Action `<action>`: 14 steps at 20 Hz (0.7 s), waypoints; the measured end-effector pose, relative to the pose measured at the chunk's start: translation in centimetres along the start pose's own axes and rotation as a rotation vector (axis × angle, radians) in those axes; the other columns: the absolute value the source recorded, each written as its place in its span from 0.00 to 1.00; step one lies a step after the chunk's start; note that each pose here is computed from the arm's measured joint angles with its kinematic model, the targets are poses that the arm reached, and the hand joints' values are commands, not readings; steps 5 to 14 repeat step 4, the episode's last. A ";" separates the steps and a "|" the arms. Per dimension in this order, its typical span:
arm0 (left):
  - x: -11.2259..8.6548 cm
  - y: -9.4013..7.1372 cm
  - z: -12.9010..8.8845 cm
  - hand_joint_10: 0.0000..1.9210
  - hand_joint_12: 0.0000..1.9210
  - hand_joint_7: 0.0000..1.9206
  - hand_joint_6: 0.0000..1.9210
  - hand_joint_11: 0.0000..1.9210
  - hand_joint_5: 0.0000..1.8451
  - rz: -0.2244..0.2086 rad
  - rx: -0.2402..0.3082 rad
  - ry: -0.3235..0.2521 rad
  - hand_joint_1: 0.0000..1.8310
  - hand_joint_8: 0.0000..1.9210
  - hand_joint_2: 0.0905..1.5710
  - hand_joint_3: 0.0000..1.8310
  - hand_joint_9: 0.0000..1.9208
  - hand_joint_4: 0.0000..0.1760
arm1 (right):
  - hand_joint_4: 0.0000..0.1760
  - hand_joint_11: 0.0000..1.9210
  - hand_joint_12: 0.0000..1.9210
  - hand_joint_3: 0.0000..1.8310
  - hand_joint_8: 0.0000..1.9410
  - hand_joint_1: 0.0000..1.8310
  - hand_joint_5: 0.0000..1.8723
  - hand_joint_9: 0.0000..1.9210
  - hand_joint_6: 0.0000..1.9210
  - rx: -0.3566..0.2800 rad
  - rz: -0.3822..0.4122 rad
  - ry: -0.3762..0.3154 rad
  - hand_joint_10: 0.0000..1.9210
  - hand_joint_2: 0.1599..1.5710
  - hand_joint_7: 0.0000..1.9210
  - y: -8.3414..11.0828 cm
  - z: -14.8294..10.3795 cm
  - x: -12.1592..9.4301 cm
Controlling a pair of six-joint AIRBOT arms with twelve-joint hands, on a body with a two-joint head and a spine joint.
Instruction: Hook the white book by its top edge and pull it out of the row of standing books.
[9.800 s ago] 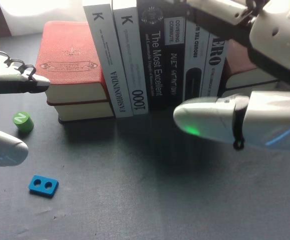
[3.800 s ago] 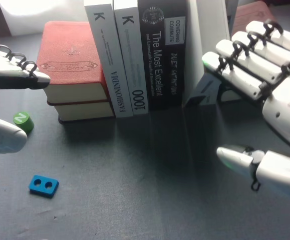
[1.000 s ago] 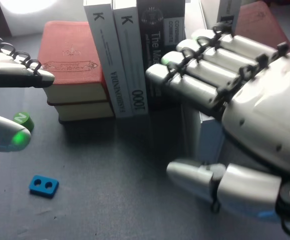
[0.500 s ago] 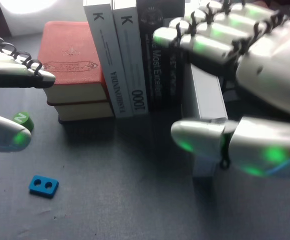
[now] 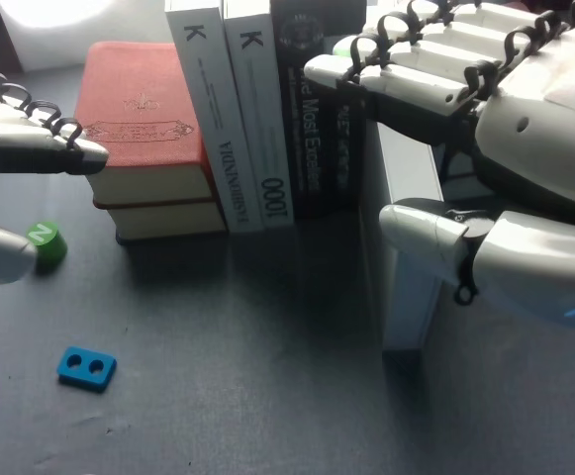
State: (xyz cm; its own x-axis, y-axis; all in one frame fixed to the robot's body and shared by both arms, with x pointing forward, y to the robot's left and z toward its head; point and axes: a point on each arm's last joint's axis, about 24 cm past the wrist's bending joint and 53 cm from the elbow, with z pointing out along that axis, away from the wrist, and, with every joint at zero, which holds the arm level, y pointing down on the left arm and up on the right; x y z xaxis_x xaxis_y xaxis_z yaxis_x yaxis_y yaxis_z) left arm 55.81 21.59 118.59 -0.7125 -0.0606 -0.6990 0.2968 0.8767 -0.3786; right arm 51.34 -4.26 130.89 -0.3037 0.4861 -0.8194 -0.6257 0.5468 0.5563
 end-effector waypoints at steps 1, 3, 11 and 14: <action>0.0 0.0 0.0 0.00 0.01 0.01 0.00 0.01 0.02 0.000 0.001 -0.001 0.01 0.00 0.90 0.04 0.00 0.00 | 0.00 0.00 0.07 0.01 0.00 0.17 0.07 0.03 0.00 0.000 0.003 -0.001 0.00 0.87 0.05 0.0 0.0 0.0; -0.1 -0.1 0.0 0.00 0.01 0.00 0.00 0.01 0.02 0.000 0.002 -0.004 0.00 0.00 0.87 0.02 0.00 0.00 | 0.00 0.00 0.08 0.00 0.00 0.12 0.07 0.04 0.00 -0.002 0.010 -0.001 0.00 0.84 0.05 0.0 0.0 0.0; -0.1 -0.1 0.0 0.00 0.01 0.01 0.00 0.01 0.03 0.000 0.002 -0.004 0.00 0.00 0.86 0.01 0.01 0.00 | 0.00 0.00 0.07 0.00 0.00 0.09 0.07 0.03 0.00 -0.002 0.011 -0.001 0.00 0.83 0.05 0.0 0.0 0.0; -0.1 -0.1 0.0 0.00 0.01 0.01 0.00 0.01 0.03 0.000 0.002 -0.004 0.00 0.00 0.86 0.01 0.01 0.00 | 0.00 0.00 0.07 0.00 0.00 0.09 0.07 0.03 0.00 -0.002 0.011 -0.001 0.00 0.83 0.05 0.0 0.0 0.0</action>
